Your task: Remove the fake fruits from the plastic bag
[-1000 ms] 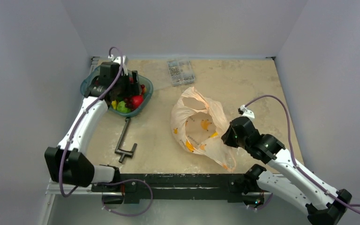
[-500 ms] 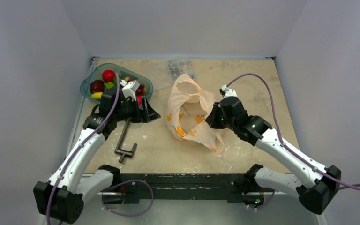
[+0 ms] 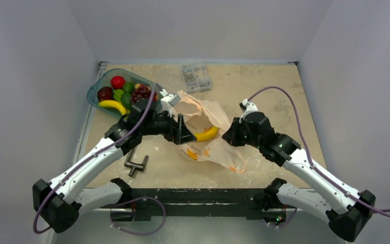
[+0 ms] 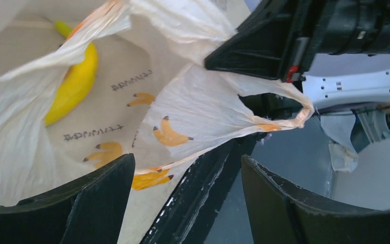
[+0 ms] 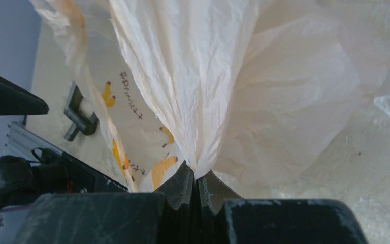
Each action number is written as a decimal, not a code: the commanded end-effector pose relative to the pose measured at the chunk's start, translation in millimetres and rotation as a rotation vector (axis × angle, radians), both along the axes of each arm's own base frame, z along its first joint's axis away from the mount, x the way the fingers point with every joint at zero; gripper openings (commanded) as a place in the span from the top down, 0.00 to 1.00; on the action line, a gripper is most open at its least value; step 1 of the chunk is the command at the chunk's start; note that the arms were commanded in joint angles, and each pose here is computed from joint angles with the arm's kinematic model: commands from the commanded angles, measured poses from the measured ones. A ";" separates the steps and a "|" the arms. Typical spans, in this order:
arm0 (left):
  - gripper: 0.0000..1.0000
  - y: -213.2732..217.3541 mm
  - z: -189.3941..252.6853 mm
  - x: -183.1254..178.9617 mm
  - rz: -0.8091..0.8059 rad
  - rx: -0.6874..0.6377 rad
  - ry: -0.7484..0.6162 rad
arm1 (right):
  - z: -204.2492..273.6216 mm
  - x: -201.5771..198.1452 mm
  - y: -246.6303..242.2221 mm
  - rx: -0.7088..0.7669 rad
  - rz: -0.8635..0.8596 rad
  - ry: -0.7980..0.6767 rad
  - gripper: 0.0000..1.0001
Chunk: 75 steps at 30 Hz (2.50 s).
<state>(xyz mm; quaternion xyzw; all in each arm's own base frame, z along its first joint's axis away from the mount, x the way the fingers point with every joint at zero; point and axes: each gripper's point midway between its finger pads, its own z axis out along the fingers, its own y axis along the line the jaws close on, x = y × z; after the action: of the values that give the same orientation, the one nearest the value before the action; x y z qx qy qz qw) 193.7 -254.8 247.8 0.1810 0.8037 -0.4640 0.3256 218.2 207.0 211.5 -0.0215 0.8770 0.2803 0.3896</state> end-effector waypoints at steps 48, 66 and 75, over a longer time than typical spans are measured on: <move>0.58 -94.5 -208.0 104.2 -0.040 0.729 -0.270 | -71.5 -27.8 -17.1 -0.075 -0.028 0.180 1.00; 0.81 -128.1 -96.0 9.4 -0.299 0.217 -0.157 | -71.5 -10.7 -28.1 -0.106 -0.159 0.169 1.00; 0.84 -137.9 -8.4 -43.9 -0.528 -0.105 -0.204 | -58.6 1.6 -66.0 -0.156 -0.387 0.116 1.00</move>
<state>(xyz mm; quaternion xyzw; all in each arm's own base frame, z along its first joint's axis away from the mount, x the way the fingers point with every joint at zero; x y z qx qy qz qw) 184.1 -382.9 173.5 0.3791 0.7595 -0.4493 0.2786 204.1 159.6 124.3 0.0755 0.9274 0.1594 0.3300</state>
